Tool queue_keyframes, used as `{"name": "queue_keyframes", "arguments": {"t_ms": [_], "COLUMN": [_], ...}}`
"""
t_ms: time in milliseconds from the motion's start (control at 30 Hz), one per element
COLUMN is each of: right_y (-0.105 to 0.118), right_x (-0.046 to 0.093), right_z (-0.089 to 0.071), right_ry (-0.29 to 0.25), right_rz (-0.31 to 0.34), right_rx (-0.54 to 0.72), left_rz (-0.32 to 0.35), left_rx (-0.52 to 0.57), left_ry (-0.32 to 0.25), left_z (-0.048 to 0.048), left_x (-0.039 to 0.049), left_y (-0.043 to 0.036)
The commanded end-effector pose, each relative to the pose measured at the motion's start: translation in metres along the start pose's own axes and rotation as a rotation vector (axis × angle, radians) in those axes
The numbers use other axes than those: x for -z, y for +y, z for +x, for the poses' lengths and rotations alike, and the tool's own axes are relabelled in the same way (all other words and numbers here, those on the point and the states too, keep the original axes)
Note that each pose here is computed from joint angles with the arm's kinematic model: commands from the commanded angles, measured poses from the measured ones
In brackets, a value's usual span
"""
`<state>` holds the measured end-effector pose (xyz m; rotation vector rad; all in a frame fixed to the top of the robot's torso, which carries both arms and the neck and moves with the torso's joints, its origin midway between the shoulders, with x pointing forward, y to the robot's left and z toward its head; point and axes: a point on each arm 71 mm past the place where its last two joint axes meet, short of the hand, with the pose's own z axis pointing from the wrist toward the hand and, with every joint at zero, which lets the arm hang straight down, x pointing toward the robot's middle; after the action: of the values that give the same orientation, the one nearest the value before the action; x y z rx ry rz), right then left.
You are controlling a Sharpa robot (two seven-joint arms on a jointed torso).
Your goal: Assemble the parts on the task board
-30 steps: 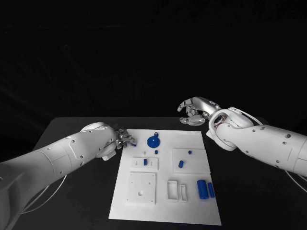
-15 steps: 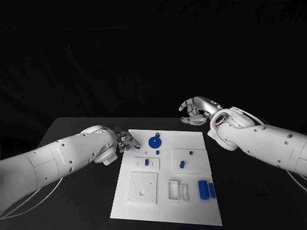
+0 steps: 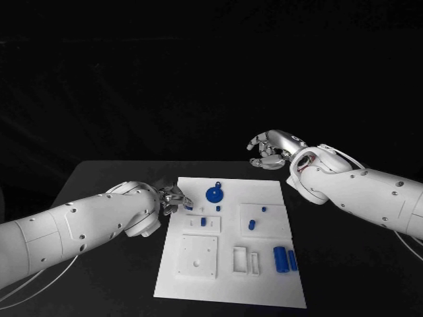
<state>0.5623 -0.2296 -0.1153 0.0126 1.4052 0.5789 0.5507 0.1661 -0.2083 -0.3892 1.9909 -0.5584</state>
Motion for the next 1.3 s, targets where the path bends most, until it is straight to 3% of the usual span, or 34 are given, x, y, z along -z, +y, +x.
{"name": "queue_keyframes", "arguments": {"t_ms": [33, 333, 800, 1300], "right_y": [0.002, 0.002, 0.002, 0.002], "right_x": [0.0, 0.001, 0.001, 0.001], "right_z": [0.001, 0.001, 0.001, 0.002], "right_ry": [0.004, 0.004, 0.006, 0.008], "right_rz": [-0.011, -0.012, -0.013, -0.014], "right_rx": [-0.002, -0.002, -0.003, -0.004], "left_rz": [0.013, 0.017, 0.035, 0.029], "left_rx": [-0.026, -0.089, -0.144, -0.176], "left_ry": [-0.061, -0.04, -0.037, -0.029], "left_z": [0.0018, 0.0179, 0.0356, 0.0381], "left_x": [0.0033, 0.0071, 0.0034, 0.0009], "left_y": [-0.0015, 0.0028, 0.0038, 0.0063]}}
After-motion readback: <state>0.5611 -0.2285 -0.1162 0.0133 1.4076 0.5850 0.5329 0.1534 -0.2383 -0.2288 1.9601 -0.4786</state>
